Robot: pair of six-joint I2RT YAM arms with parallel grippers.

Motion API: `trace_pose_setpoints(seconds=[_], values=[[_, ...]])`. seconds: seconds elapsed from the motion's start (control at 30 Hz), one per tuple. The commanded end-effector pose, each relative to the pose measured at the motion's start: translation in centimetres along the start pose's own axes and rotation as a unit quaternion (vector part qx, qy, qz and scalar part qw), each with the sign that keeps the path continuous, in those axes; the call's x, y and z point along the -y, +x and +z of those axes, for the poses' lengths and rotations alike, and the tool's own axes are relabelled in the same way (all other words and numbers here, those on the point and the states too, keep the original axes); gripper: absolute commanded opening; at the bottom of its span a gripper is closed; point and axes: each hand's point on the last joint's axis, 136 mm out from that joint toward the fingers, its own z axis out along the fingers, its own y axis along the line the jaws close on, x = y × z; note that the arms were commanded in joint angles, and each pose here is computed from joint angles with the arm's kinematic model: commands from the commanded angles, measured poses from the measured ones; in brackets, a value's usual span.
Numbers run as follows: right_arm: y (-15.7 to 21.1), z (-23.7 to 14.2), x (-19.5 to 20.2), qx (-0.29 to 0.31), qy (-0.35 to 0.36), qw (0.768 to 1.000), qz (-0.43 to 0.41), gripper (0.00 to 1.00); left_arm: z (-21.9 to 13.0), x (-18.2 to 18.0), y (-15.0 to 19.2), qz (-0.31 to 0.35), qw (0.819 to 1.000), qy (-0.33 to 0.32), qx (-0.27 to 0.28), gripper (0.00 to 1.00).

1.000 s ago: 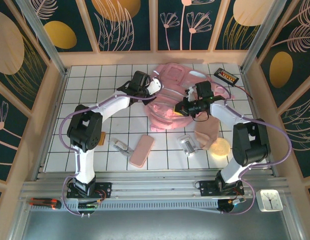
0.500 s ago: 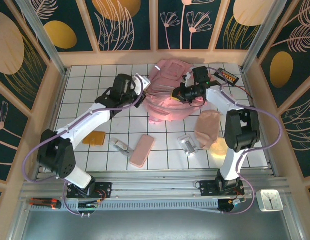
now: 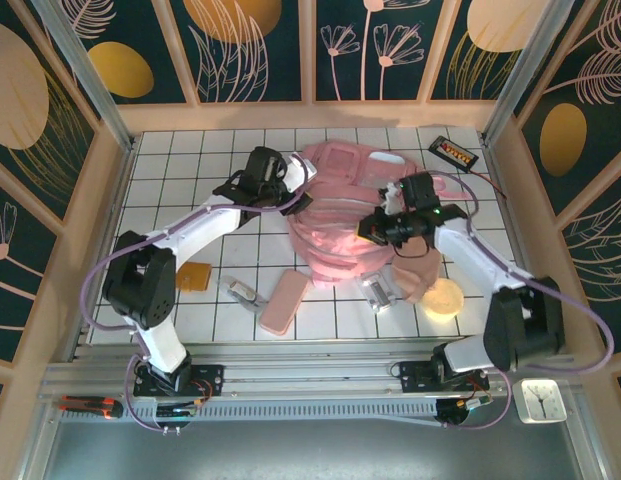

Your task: Pack books, pencil case, and school supplies into a backpack

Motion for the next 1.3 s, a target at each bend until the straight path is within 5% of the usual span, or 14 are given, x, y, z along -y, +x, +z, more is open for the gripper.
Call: trace_pose_setpoints(seconds=[0.0, 0.23, 0.87, 0.93, 1.0, 1.03, 1.27], values=[[0.5, -1.1, 0.3, 0.012, -0.004, 1.0, 0.007, 0.0, 0.3, 3.2, -1.7, 0.083, 0.993, 0.077, 0.028, 0.68], [0.9, -0.5, 0.7, 0.002, -0.011, 1.0, 0.008, 0.0, 0.5, 9.2, -1.4, 0.126, 0.971, 0.199, 0.04, 0.73], [1.0, -1.3, 0.6, 0.013, -0.031, 0.999, 0.006, 0.0, 6.8, 7.9, 0.3, 0.153, 0.975, 0.155, -0.04, 0.6], [1.0, -1.3, 0.6, 0.014, -0.03, 0.999, 0.005, 0.0, 7.2, 8.5, 0.3, 0.15, 0.973, 0.172, -0.04, 0.47], [1.0, -1.3, 0.6, 0.012, -0.03, 0.999, 0.003, 0.0, 7.4, 9.0, 0.2, 0.142, 0.971, 0.189, -0.039, 0.08], [0.8, -1.3, 0.7, 0.014, -0.028, 1.0, 0.001, 0.0, 7.4, 9.0, 0.1, 0.13, 0.972, 0.191, -0.039, 0.0], [-1.4, -1.4, 0.0, 0.025, -0.022, 0.999, -0.005, 0.0, 7.3, 4.4, -5.4, -0.037, 0.993, 0.106, -0.039, 0.0]])
